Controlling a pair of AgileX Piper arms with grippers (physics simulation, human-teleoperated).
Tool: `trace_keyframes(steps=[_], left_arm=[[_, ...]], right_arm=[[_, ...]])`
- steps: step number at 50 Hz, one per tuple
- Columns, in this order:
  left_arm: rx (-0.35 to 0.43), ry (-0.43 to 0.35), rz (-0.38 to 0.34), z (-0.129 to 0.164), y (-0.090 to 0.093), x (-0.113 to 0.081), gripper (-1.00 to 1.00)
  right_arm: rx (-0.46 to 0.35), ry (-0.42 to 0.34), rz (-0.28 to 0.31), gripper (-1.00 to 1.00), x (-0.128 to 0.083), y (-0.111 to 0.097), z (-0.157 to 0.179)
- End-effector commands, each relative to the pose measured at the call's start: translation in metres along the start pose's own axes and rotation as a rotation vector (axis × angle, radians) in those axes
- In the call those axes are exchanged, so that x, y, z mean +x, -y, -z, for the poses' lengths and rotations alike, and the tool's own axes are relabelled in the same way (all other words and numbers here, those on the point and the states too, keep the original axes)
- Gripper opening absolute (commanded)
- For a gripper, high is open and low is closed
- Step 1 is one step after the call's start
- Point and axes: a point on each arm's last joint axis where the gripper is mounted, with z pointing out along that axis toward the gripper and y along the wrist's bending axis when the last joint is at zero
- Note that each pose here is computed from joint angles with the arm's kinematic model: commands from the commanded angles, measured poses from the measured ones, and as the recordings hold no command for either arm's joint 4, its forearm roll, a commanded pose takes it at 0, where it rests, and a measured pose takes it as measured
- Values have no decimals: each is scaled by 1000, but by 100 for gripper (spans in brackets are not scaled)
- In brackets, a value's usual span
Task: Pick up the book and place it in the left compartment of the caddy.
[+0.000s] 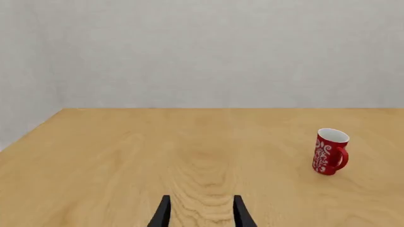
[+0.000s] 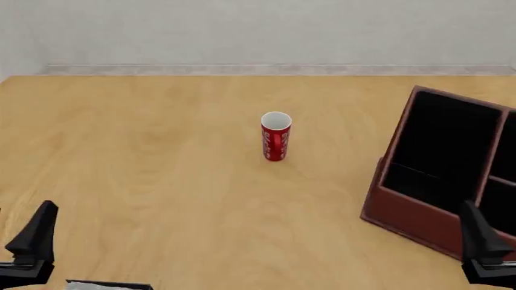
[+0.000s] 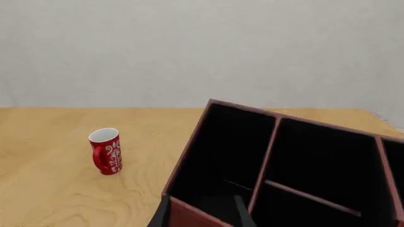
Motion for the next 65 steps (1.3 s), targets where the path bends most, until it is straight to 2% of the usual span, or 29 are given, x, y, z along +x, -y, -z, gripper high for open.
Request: trace_keyframes(steps=[1, 11, 14, 15, 16, 17, 23, 30, 32, 43, 44, 46, 49, 51, 54, 56, 57, 65], left_arm=[[0, 0, 0, 0, 0, 0, 100], [0, 0, 0, 0, 0, 0, 100], [0, 0, 0, 0, 0, 0, 100], [0, 0, 0, 0, 0, 0, 100], [0, 0, 0, 0, 0, 0, 100], [0, 0, 0, 0, 0, 0, 100], [0, 0, 0, 0, 0, 0, 100], [0, 0, 0, 0, 0, 0, 100], [0, 0, 0, 0, 0, 0, 100], [0, 0, 0, 0, 0, 0, 100], [0, 0, 0, 0, 0, 0, 100], [0, 0, 0, 0, 0, 0, 100], [0, 0, 0, 0, 0, 0, 100], [0, 0, 0, 0, 0, 0, 100], [0, 0, 0, 0, 0, 0, 100], [0, 0, 0, 0, 0, 0, 100], [0, 0, 0, 0, 0, 0, 100], [0, 0, 0, 0, 0, 0, 100]], right_arm=[[1, -5, -4, 100, 0, 0, 0], [5, -3, 1, 100, 0, 0, 0], [-27, 3, 26, 100, -5, -1, 1], [-59, 14, 69, 100, -10, -3, 1], [-59, 14, 69, 100, -10, -3, 1], [-75, 19, 93, 100, -13, -4, 2], [-164, 26, 98, 100, -25, -8, 4], [-240, 61, 87, 100, -52, -11, 8], [-260, 66, 97, 100, -56, -12, 7], [-340, 67, 73, 100, -78, -17, 2], [-362, 84, 40, 100, -90, -17, 3], [-365, 79, 49, 100, -92, -18, 1], [-407, 86, 29, 100, -103, -21, 0], [-436, 85, 10, 100, -107, -23, -1], [-446, 86, 17, 100, -109, -24, -2], [-480, 86, 0, 100, -113, -26, -4], [-479, 84, 11, 100, -113, -27, -5], [-564, 68, -7, 100, -116, -37, -12]])
